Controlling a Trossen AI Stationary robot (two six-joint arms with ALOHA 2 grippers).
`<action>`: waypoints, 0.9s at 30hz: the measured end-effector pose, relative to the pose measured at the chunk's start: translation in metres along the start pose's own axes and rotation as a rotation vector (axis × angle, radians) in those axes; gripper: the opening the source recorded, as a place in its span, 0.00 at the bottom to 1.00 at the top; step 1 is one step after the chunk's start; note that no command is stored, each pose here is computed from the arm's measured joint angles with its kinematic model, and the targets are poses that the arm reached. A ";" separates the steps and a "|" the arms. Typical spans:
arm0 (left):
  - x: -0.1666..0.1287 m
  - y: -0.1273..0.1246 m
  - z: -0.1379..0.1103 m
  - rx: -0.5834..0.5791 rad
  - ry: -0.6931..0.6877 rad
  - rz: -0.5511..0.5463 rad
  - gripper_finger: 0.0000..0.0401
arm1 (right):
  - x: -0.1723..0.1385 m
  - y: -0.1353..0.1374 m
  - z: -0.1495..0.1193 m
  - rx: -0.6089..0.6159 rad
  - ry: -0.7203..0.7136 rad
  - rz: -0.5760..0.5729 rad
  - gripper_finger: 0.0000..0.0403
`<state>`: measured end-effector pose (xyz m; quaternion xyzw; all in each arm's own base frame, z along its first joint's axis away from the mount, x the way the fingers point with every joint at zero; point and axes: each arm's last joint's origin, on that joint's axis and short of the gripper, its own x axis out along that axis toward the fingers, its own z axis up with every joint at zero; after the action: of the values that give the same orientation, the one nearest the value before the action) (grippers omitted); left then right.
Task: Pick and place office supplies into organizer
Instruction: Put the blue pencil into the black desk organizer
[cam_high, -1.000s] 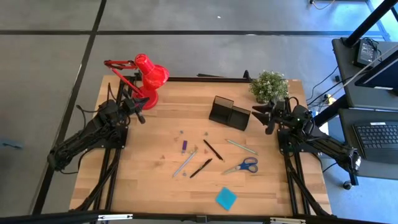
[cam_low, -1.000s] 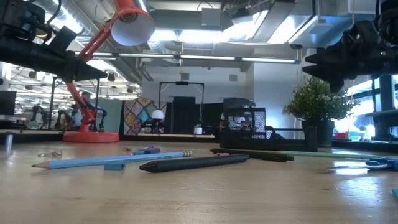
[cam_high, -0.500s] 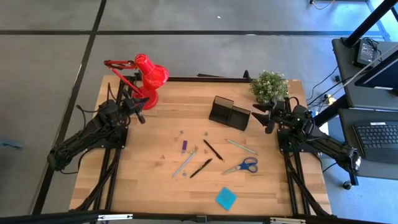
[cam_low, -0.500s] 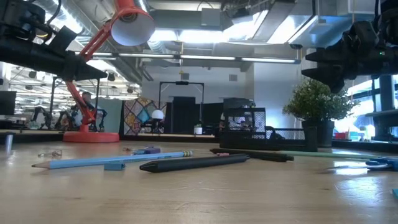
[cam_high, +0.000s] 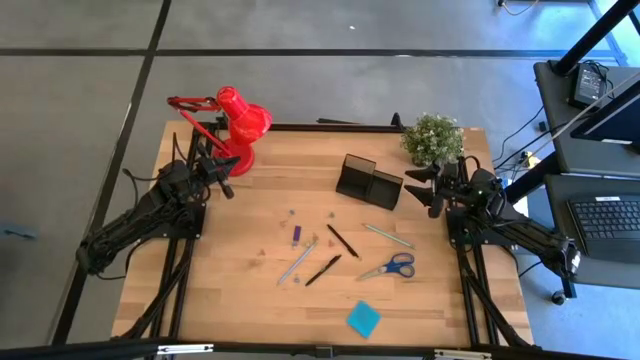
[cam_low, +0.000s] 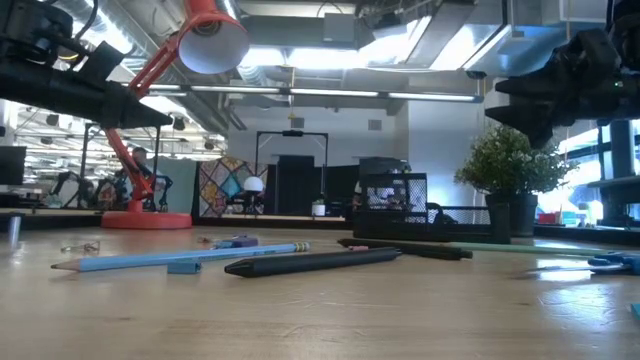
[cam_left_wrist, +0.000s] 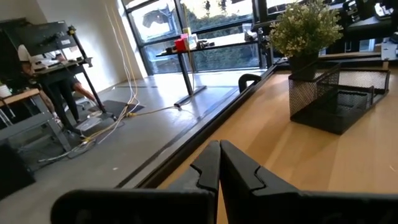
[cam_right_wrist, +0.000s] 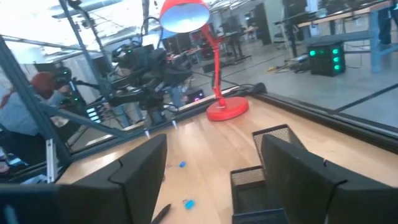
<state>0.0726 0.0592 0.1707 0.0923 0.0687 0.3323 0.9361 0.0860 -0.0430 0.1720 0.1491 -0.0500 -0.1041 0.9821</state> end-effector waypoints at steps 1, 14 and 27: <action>0.000 0.000 0.000 0.001 0.000 0.000 0.01 | 0.000 0.000 0.000 0.000 0.000 0.000 0.66; 0.000 0.000 0.000 -0.039 0.000 0.000 0.01 | 0.000 0.000 0.000 -0.004 -0.001 0.000 0.66; 0.000 0.000 0.001 -0.042 -0.007 0.001 0.01 | 0.000 0.000 0.000 -0.058 -0.001 0.001 0.66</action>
<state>0.0727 0.0592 0.1712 0.0736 0.0585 0.3338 0.9379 0.0860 -0.0430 0.1721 0.1206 -0.0474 -0.1052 0.9860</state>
